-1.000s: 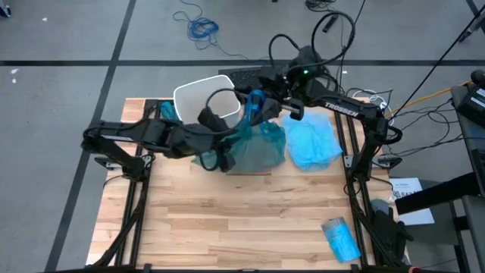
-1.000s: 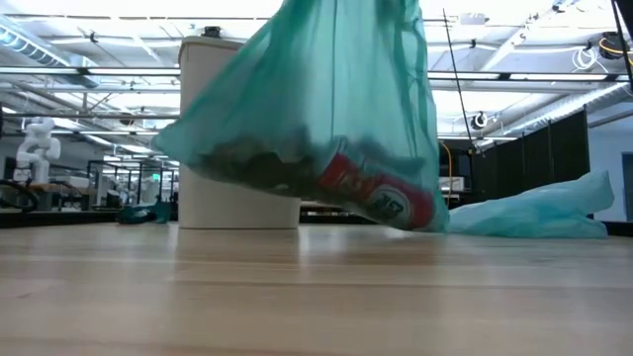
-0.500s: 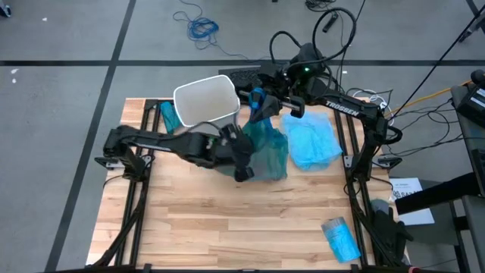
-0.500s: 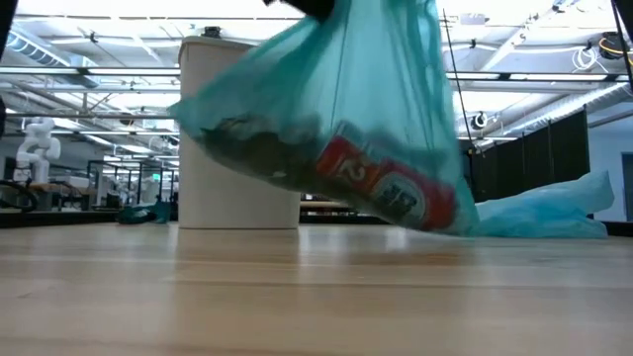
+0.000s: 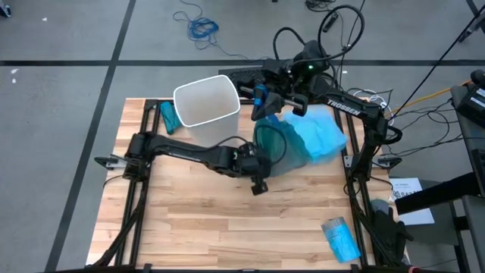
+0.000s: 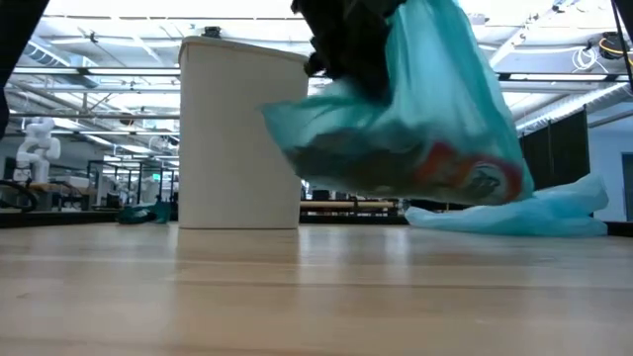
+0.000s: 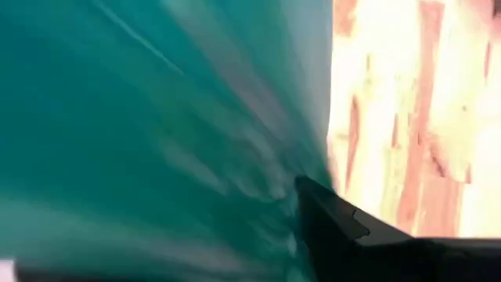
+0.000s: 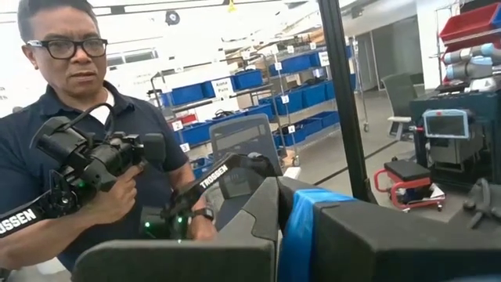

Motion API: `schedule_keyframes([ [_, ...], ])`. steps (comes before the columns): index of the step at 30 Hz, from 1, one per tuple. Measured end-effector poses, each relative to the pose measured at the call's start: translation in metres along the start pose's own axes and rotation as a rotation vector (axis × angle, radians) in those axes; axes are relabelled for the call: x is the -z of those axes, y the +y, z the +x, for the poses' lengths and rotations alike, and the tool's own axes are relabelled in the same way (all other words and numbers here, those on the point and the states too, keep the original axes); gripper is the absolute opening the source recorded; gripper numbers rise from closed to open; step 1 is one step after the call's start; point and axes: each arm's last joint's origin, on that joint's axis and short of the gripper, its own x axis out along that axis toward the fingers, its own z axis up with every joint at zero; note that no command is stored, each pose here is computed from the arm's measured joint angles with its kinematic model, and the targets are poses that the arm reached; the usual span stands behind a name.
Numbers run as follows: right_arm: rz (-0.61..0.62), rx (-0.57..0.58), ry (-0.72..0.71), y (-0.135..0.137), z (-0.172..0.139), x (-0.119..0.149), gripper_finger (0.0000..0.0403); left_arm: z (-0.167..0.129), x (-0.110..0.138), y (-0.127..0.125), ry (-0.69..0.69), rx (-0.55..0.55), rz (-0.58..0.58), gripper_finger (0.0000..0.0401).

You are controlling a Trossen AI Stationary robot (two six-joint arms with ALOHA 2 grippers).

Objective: Place trash/remove bag and relplace
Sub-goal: Close the blue trash bag

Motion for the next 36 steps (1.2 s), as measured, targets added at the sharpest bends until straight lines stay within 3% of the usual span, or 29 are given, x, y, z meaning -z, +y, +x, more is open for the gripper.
schedule_keyframes([
  [9, -0.001, -0.011, 0.003, 0.002, 0.003, 0.000, 0.0000, 0.026, 0.004, 0.003, 0.049, 0.033, -0.012, 0.0094],
  [18, -0.042, -0.015, -0.002, 0.012, 0.002, -0.014, 0.0000, 0.018, 0.003, 0.004, 0.053, 0.053, -0.038, 0.0094],
  [28, -0.031, 0.051, -0.012, 0.007, -0.018, -0.017, 0.0000, -0.115, -0.012, 0.029, -0.192, 0.021, -0.130, 0.0094],
  [36, 0.011, 0.068, -0.008, 0.004, -0.022, -0.015, 0.0000, -0.207, -0.003, 0.038, -0.400, 0.135, -0.214, 0.0094],
])
